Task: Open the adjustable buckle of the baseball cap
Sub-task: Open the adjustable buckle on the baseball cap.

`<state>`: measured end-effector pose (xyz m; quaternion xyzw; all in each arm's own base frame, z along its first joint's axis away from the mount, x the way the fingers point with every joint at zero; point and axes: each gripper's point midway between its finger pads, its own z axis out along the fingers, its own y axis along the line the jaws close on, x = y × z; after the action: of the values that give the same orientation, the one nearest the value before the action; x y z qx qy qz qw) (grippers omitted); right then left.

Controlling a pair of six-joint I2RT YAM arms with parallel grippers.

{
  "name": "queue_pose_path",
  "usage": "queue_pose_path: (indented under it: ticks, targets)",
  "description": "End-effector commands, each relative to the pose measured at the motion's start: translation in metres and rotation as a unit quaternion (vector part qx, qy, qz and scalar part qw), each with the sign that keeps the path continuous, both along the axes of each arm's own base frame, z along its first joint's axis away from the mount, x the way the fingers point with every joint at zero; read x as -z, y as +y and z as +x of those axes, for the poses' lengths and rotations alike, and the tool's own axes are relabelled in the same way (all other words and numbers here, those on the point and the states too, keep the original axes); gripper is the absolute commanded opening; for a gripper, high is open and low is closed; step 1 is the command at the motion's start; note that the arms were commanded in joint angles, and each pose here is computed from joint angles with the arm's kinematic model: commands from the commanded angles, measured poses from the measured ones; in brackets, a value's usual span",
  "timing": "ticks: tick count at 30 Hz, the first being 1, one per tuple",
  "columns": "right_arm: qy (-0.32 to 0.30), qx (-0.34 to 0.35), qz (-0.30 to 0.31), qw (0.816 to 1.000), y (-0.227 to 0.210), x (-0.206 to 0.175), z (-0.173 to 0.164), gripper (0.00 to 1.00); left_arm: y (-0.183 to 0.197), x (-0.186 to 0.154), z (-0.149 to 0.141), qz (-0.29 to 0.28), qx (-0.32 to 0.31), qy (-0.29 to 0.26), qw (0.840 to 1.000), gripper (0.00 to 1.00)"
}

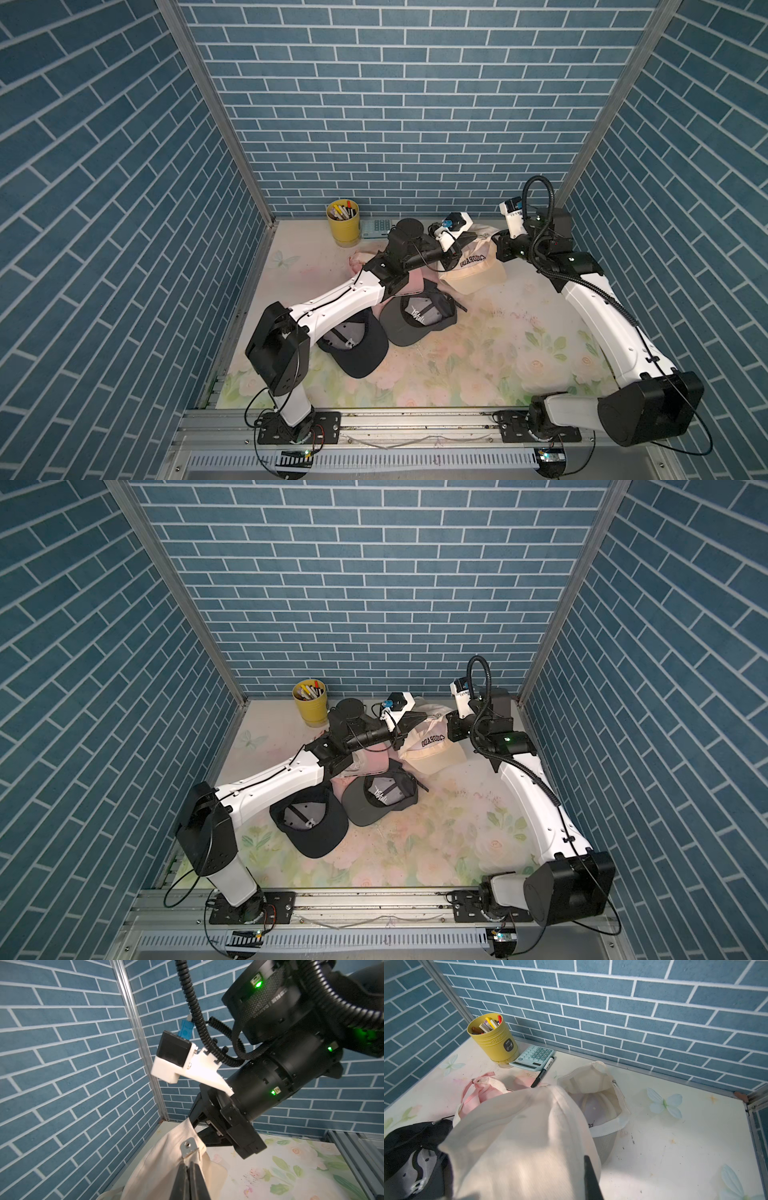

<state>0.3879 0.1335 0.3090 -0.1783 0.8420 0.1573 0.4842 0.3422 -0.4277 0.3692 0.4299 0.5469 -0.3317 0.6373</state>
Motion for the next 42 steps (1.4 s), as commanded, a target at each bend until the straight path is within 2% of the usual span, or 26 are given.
queue_pose_path:
  ticks: [1,4,6,7,9,13,16,20,27,36,42]
  targets:
    - [0.033,0.078,0.033,0.996,-0.020,-0.005,0.008,0.00,0.014,-0.023,0.013,-0.030,-0.055,-0.018,0.998,0.08]
    - [0.051,0.082,0.034,0.995,-0.018,-0.006,0.007,0.00,0.017,-0.028,0.025,-0.042,-0.089,-0.016,0.995,0.46]
    - [0.049,0.083,0.029,0.995,-0.017,-0.009,0.006,0.00,0.022,-0.036,0.027,-0.055,-0.112,-0.023,0.992,0.61]
    - [0.046,0.083,0.028,0.995,-0.016,-0.010,0.006,0.00,0.023,-0.039,0.028,-0.059,-0.122,-0.028,0.990,0.63]
    - [0.047,0.088,0.026,0.995,-0.017,-0.012,0.006,0.00,0.024,-0.042,0.026,-0.055,-0.134,-0.037,0.989,0.64]
    - [0.065,0.102,0.044,0.992,-0.016,-0.017,0.007,0.00,0.010,-0.032,0.013,-0.012,-0.141,-0.052,0.989,0.64]
    - [0.072,0.114,0.065,0.989,-0.015,-0.022,0.009,0.00,0.001,-0.020,-0.001,0.004,-0.148,-0.061,0.987,0.58]
    - [0.071,0.119,0.096,0.986,-0.011,-0.030,0.009,0.00,-0.003,-0.001,-0.005,0.005,-0.150,-0.032,0.988,0.56]
    - [0.070,0.108,0.096,0.987,-0.002,-0.035,0.003,0.00,-0.012,0.013,0.010,0.001,-0.179,-0.026,0.983,0.61]
    - [0.064,0.104,0.103,0.987,0.003,-0.045,-0.002,0.00,-0.036,0.033,0.012,0.012,-0.140,-0.016,0.990,0.58]
    - [0.064,0.087,0.105,0.989,0.011,-0.046,-0.005,0.00,-0.034,0.028,0.024,-0.010,-0.146,-0.006,0.989,0.55]
